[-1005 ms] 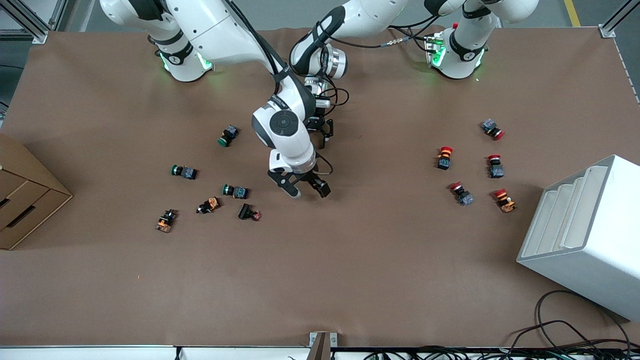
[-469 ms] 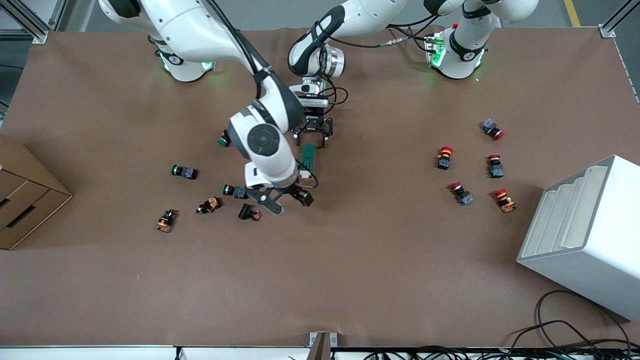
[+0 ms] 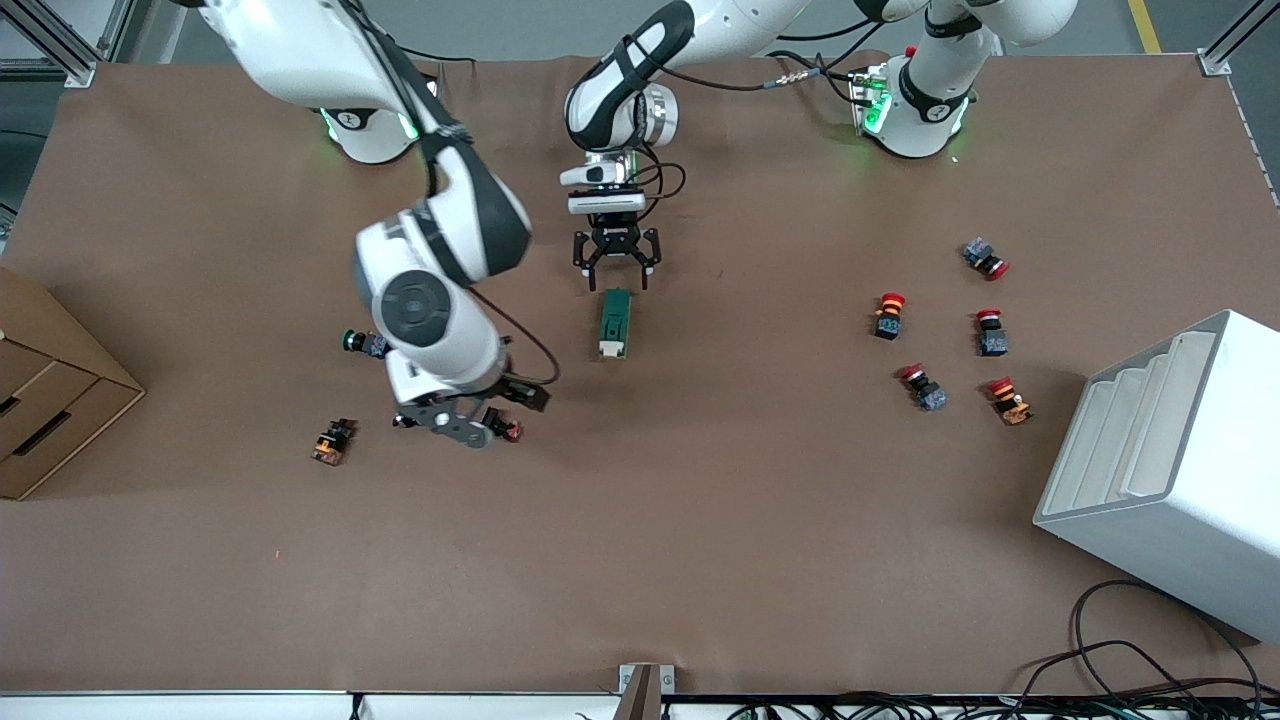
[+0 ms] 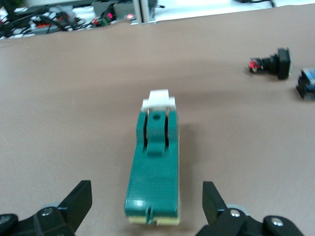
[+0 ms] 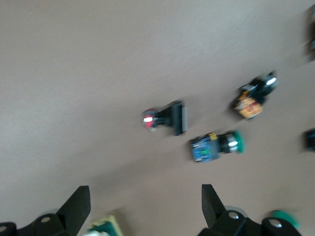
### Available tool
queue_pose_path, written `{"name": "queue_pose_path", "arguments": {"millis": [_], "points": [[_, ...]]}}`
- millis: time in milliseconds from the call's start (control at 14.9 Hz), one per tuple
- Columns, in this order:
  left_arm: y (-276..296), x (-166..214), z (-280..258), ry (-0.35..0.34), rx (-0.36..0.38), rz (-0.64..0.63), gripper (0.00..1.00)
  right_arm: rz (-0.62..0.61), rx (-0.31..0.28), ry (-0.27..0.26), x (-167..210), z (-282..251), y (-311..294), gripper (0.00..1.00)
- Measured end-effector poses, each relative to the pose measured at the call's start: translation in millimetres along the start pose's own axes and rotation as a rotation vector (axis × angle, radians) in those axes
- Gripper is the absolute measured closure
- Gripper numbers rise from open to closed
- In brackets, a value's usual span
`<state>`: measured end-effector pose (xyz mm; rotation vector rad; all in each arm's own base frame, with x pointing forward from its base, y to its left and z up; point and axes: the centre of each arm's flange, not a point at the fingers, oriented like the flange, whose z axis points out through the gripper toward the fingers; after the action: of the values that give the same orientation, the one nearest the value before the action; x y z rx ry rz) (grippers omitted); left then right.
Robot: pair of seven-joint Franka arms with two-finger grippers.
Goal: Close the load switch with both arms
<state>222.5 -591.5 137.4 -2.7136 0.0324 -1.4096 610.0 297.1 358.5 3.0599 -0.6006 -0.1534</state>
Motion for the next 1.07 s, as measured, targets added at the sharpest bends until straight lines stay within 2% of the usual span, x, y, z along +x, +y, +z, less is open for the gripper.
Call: {"name": "queue_pose_path", "arguments": {"millis": [335,603,804,1072], "points": [[24,86,8,-0.117,0.088,-0.096,0.00,-0.188,-0.043,-0.057,43,-58,92,0.00],[20,182,42,-0.251,0.150,-0.188,0.00,-0.350,-0.083,-0.073,74,-102,176,0.00],[-7,250,77,-0.322,0.182,-0.240,0.00,-0.404,-0.080,-0.103,88,-142,230,0.00],[-78,344,118,-0.473,0.190,-0.242,0.00,-0.404,-0.103,-0.093,101,-187,280,0.00]]}}
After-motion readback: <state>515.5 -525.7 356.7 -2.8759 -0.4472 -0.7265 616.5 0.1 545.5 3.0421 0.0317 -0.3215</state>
